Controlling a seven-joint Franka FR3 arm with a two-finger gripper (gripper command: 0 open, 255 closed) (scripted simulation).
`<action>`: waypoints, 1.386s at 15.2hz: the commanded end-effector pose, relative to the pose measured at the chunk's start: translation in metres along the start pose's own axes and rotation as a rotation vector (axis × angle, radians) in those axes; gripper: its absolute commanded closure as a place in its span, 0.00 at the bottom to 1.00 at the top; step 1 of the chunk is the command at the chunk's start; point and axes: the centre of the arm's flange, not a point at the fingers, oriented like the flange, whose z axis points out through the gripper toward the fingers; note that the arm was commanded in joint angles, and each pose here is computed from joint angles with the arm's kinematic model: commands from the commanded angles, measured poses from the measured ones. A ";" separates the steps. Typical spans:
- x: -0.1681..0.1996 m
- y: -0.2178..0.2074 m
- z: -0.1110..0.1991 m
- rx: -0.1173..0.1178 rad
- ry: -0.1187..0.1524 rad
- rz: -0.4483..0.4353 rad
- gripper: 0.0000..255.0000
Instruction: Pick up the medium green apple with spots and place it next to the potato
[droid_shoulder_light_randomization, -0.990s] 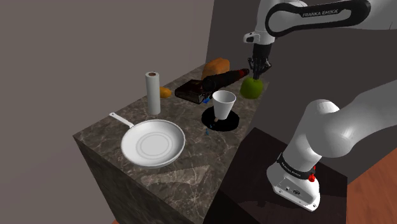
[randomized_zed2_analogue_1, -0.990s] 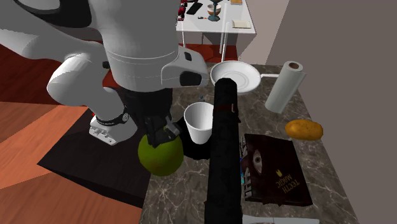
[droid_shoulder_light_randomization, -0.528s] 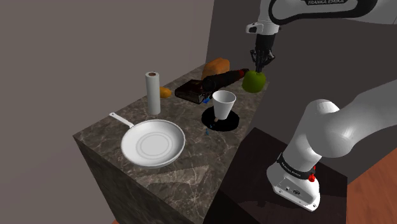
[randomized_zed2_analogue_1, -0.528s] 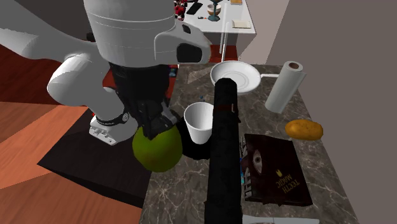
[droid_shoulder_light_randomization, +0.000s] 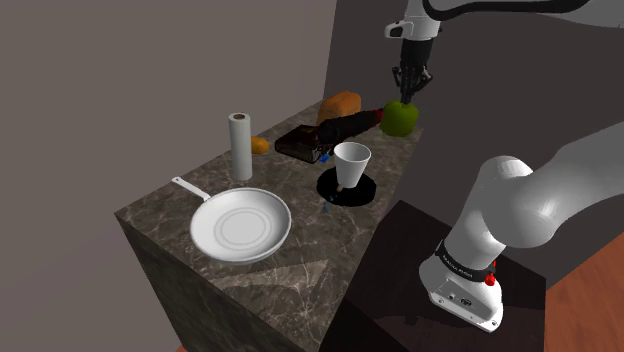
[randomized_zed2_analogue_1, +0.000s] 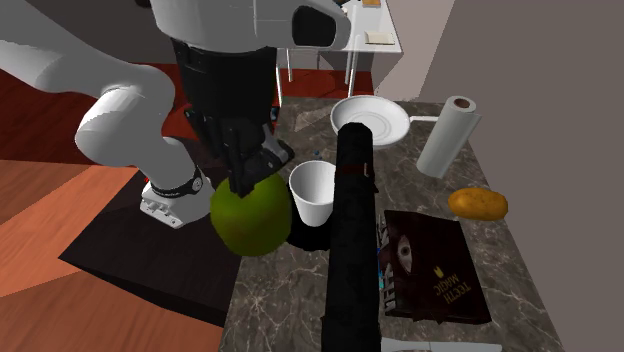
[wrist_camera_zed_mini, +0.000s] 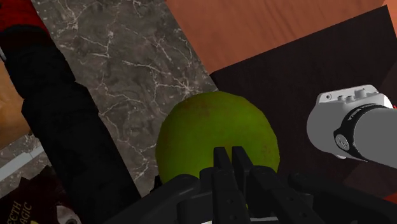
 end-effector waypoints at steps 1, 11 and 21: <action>0.022 0.006 -0.005 0.000 0.000 0.000 1.00; 0.148 0.039 -0.027 0.000 0.000 0.000 1.00; 0.274 0.071 -0.048 0.000 0.000 0.000 1.00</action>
